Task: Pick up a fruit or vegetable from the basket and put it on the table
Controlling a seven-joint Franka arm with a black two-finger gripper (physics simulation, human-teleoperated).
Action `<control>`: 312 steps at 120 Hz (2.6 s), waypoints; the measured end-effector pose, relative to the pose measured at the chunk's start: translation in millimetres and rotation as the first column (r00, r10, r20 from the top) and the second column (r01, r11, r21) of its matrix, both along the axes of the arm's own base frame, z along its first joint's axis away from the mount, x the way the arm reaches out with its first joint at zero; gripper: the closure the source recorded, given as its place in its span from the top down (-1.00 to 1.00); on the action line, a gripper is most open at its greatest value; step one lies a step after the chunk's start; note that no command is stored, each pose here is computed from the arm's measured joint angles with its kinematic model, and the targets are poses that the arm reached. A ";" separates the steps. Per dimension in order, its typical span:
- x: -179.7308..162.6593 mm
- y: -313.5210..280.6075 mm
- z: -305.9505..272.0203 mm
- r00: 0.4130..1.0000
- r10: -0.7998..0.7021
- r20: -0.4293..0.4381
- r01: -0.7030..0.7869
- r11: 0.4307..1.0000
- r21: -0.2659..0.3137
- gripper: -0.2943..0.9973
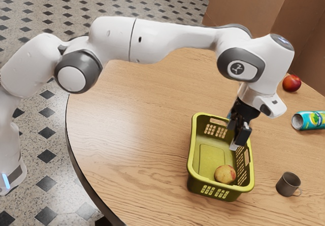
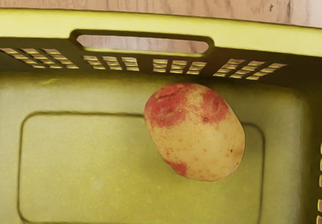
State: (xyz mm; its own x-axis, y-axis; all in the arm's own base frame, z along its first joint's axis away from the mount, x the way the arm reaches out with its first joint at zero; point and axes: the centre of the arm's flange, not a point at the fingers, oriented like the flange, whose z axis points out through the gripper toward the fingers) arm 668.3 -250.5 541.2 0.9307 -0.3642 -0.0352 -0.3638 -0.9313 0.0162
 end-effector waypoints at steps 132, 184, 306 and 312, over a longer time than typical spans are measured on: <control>11.9 -32.0 -87.3 0.985 -0.140 -0.100 0.140 0.990 -0.006 0.54; 18.0 -34.8 -110.1 0.982 -0.153 -0.109 0.152 0.988 -0.011 0.54; 22.1 -33.1 -110.4 0.984 -0.158 -0.081 0.159 0.987 0.012 0.09; 20.8 -32.1 -103.8 0.985 -0.158 -0.076 0.159 0.987 0.016 0.12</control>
